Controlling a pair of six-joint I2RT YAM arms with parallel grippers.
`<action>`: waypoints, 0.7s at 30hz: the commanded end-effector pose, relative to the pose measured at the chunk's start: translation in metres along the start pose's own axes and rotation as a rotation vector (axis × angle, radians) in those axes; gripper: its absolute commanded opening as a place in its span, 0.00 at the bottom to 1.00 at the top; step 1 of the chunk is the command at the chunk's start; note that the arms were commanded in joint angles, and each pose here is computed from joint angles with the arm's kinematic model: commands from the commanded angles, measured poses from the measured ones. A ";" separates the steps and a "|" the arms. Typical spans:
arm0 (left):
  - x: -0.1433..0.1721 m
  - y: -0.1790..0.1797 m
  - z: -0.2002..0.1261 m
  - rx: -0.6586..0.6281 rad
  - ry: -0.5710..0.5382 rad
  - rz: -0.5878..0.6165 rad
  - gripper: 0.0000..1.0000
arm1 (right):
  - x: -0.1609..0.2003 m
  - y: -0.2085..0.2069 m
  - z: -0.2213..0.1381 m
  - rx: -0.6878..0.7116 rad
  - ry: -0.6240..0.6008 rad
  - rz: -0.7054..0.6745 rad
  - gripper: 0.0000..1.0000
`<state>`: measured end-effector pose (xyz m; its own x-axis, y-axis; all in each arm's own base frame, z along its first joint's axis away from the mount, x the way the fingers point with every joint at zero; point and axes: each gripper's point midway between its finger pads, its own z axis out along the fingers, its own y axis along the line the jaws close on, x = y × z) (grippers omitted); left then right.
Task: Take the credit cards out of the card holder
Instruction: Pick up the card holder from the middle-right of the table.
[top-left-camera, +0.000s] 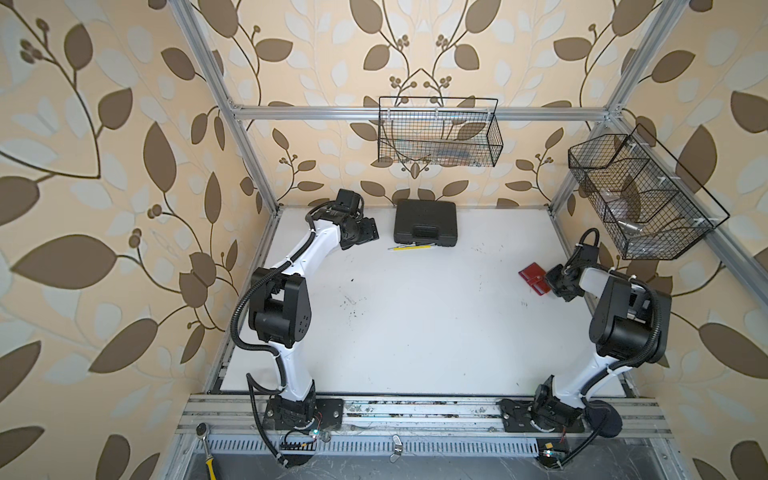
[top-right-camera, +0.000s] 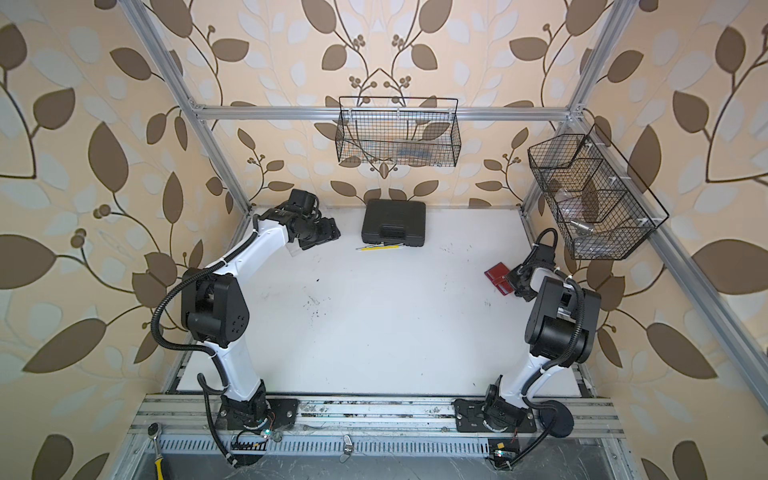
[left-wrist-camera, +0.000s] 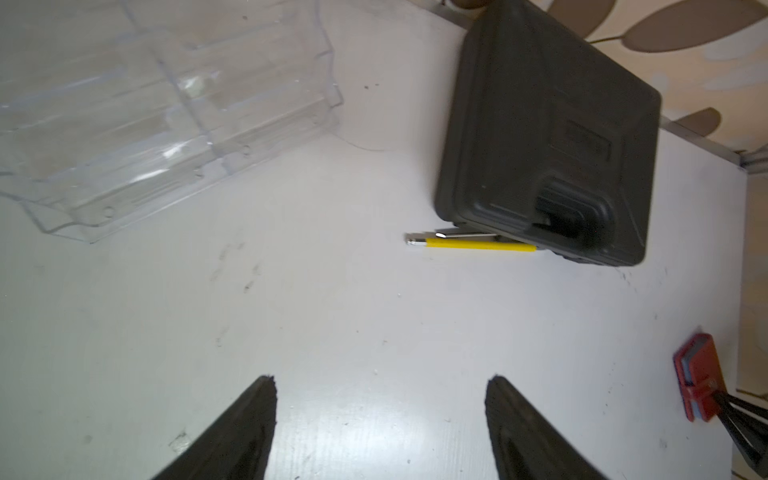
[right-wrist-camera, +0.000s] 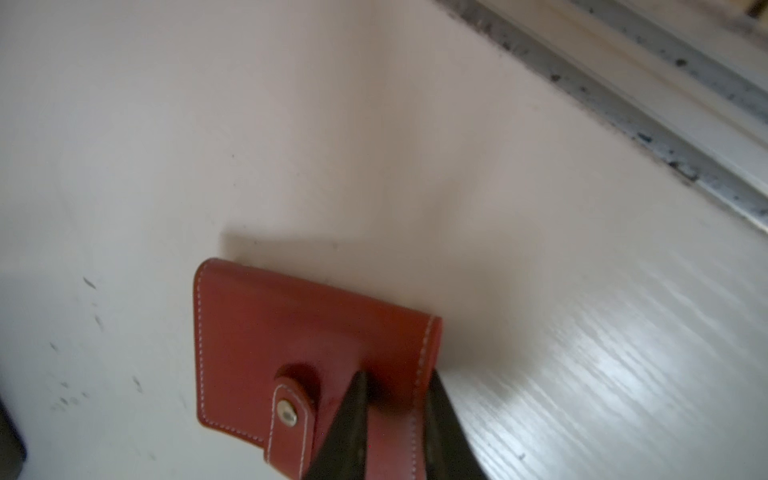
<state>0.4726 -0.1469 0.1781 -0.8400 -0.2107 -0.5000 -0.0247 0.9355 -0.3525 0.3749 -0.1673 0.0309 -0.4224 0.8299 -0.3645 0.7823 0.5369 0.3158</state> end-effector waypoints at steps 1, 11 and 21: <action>-0.012 -0.046 -0.027 0.146 -0.076 -0.009 0.80 | 0.027 -0.016 0.007 0.052 0.084 -0.011 0.00; 0.008 -0.147 -0.019 0.404 -0.076 -0.067 0.79 | 0.050 0.054 -0.042 -0.177 0.107 -0.268 0.00; 0.045 -0.188 -0.014 0.546 -0.002 0.264 0.83 | 0.131 0.167 -0.111 -0.470 0.059 -0.907 0.00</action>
<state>0.4365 -0.3145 0.2156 -0.8338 -0.1049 -0.5419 0.2979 0.7410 -0.6018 0.3965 0.0179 0.1023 -0.8180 0.2800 -0.5025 0.1267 0.9397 0.3175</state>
